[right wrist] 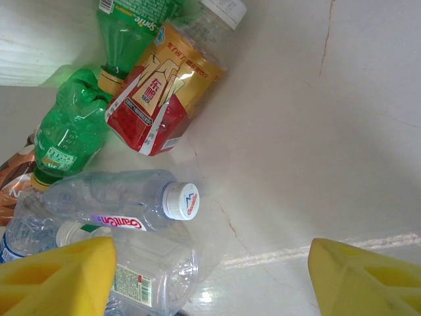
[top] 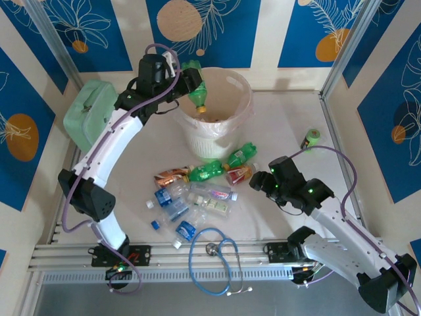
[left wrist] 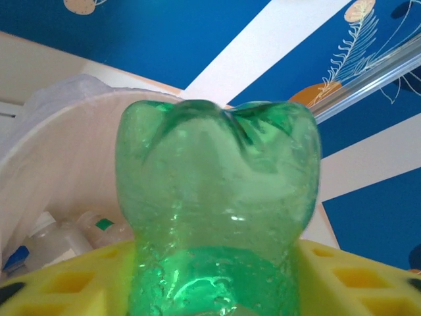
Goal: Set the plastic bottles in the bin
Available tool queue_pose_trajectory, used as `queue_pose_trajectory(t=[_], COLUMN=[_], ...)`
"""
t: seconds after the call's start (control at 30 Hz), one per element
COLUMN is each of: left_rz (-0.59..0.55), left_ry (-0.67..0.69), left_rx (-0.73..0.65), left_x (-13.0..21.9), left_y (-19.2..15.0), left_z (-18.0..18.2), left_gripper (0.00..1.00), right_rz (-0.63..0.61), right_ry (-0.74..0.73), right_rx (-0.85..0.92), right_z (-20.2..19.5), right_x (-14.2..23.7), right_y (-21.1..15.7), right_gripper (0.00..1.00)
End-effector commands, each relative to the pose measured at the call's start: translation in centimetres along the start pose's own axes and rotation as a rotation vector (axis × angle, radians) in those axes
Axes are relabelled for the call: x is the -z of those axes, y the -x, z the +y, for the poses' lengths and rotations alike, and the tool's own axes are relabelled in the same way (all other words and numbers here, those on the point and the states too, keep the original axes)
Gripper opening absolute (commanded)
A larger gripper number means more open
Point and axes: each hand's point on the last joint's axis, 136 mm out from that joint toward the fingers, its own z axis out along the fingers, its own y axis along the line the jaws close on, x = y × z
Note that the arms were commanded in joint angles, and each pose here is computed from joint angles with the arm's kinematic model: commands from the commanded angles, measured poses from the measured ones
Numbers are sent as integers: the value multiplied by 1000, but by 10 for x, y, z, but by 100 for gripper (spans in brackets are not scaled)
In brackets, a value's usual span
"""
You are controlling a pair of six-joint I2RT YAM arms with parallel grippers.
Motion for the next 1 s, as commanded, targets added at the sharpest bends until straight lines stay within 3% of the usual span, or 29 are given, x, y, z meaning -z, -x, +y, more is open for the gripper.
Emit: queue_pose_trajectory(t=[0.0, 0.1, 0.27, 0.53, 0.97], left_rz=[14, 16, 9, -23, -21], left_ry=[-1, -6, -21, -73, 179], left_rx=[-27, -34, -43, -91, -148], left_x=[-3, -4, 1, 46, 158], left_y=[-7, -9, -5, 4, -75], left_z=[-8, -9, -15, -37, 58], left_gripper=[69, 76, 78, 78, 81], right_rz=[-5, 3, 8, 44, 30], right_ry=[29, 24, 24, 26, -108], right_rx=[24, 22, 30, 51, -47], right_z=[9, 9, 10, 20, 35], right_x=[7, 6, 4, -2, -42], right_y=[0, -3, -5, -7, 19], right_gripper=[77, 78, 79, 80, 81])
